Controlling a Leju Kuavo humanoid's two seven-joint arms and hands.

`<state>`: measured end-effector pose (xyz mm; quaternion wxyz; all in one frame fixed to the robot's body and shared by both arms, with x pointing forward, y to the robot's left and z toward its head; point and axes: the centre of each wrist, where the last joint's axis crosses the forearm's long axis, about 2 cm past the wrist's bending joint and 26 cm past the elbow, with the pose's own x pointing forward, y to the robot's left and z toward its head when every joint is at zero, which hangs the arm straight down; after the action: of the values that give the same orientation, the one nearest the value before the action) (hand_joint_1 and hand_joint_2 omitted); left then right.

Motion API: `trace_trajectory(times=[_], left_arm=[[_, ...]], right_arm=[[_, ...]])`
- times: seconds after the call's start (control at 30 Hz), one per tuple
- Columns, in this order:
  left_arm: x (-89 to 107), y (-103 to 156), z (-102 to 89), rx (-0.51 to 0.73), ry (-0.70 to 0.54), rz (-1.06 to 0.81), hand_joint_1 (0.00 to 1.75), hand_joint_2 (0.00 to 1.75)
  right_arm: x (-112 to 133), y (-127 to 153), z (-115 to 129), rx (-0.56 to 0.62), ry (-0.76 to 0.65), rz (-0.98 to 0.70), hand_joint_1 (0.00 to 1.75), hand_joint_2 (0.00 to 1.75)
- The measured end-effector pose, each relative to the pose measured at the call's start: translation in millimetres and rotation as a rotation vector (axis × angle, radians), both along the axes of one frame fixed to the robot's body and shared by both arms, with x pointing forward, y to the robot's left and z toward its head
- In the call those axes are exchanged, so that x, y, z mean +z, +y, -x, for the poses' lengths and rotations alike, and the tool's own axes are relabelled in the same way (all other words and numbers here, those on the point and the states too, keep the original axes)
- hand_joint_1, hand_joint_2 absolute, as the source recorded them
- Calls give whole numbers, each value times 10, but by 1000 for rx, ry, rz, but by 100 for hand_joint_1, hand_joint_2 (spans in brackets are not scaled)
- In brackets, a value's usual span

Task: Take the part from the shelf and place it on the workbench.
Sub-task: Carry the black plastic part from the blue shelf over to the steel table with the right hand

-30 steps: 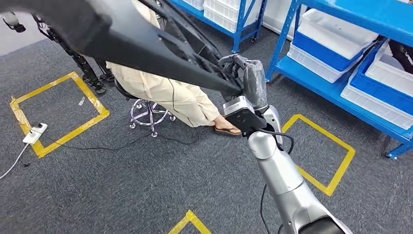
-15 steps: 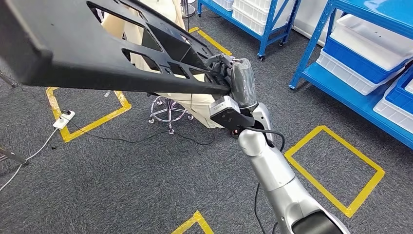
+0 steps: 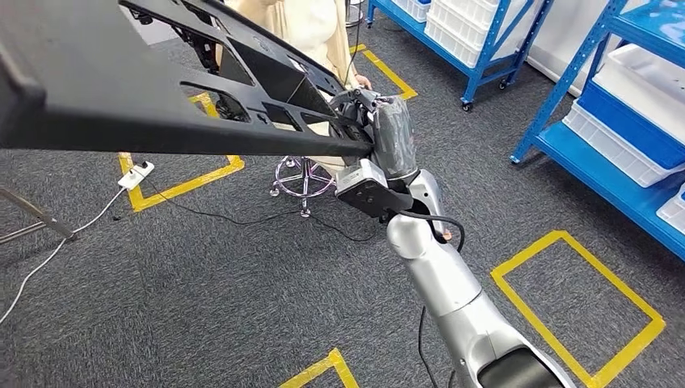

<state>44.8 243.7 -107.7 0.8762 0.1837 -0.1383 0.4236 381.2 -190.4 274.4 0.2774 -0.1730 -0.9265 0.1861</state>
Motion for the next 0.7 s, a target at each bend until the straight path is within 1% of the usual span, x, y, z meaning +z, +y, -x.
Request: trace_trajectory(times=[0.23, 0.7], left_arm=[[3, -23, -3, -3, 1, 6, 0, 175], [-3, -12, 31, -9, 1, 9, 0, 175]], right_arm=[[-84, -44, 16, -11, 20, 10, 175, 175], [-79, -35, 16, -11, 19, 7, 175, 175]])
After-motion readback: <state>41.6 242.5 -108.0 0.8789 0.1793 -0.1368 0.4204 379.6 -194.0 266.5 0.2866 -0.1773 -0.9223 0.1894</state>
